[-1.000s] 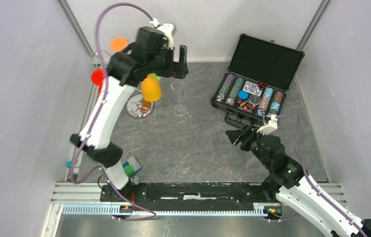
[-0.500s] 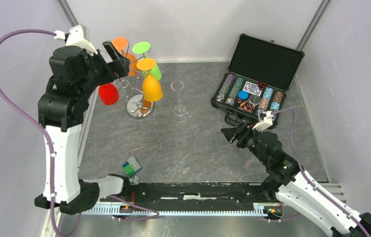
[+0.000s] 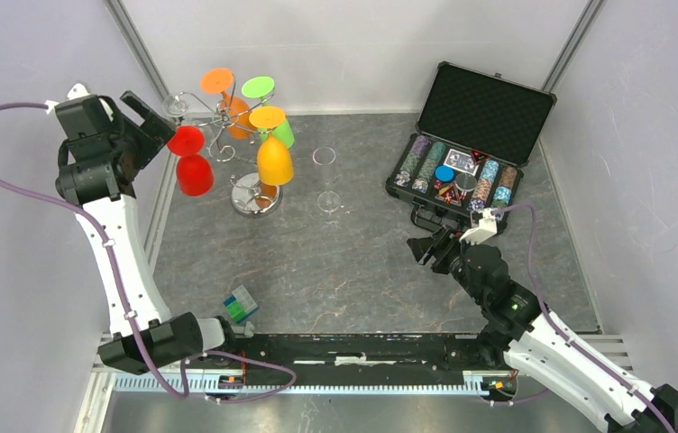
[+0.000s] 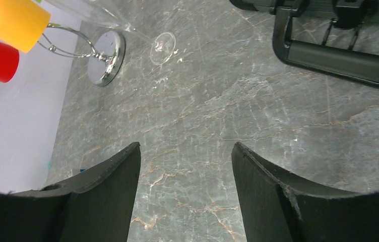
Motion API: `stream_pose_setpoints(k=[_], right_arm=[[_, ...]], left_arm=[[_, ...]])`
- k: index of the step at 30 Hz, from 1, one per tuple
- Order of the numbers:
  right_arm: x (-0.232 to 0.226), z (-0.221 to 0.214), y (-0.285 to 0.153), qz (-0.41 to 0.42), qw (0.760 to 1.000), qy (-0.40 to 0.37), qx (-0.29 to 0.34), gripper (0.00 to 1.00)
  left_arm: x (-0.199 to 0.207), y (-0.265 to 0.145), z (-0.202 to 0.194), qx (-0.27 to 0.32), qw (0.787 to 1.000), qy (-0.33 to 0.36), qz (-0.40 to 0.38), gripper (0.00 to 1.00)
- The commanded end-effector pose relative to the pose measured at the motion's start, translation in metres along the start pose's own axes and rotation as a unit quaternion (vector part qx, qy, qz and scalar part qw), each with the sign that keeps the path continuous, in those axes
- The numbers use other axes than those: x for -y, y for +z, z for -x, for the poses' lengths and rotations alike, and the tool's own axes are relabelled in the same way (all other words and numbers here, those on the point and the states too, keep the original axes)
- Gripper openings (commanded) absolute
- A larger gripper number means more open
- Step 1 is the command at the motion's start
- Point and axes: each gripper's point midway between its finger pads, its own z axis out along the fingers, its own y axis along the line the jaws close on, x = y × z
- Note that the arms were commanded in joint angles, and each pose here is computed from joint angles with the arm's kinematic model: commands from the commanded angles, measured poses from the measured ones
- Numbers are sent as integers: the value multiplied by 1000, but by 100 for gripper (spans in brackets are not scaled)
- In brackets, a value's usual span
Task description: Take the wine glass off the wine glass rack
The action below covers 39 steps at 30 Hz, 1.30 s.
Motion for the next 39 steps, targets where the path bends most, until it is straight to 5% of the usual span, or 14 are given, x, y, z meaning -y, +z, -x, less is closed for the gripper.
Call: stream_pose_setpoints(k=[1,6,23,29,39], right_arm=[[9,12,0,-17,999,3,40,71],[11,13,0,-21,999,7,45,71],[15,3,3,-17,999,16,35,70],[17,4,2,-19,999,19,40,70],[20,6,1,-21,998,20,52,69]], left_arm=[[10,7,-3,-6,997,-48,-65,97],[11,18,-23,-42,991,-67,-106,83],[-9,20,-33,-11,995,-62,-78,65],[-6,12,-30,-5,995,-61,-82,35],[5,24,-31,-16,989,-90,-115,48]])
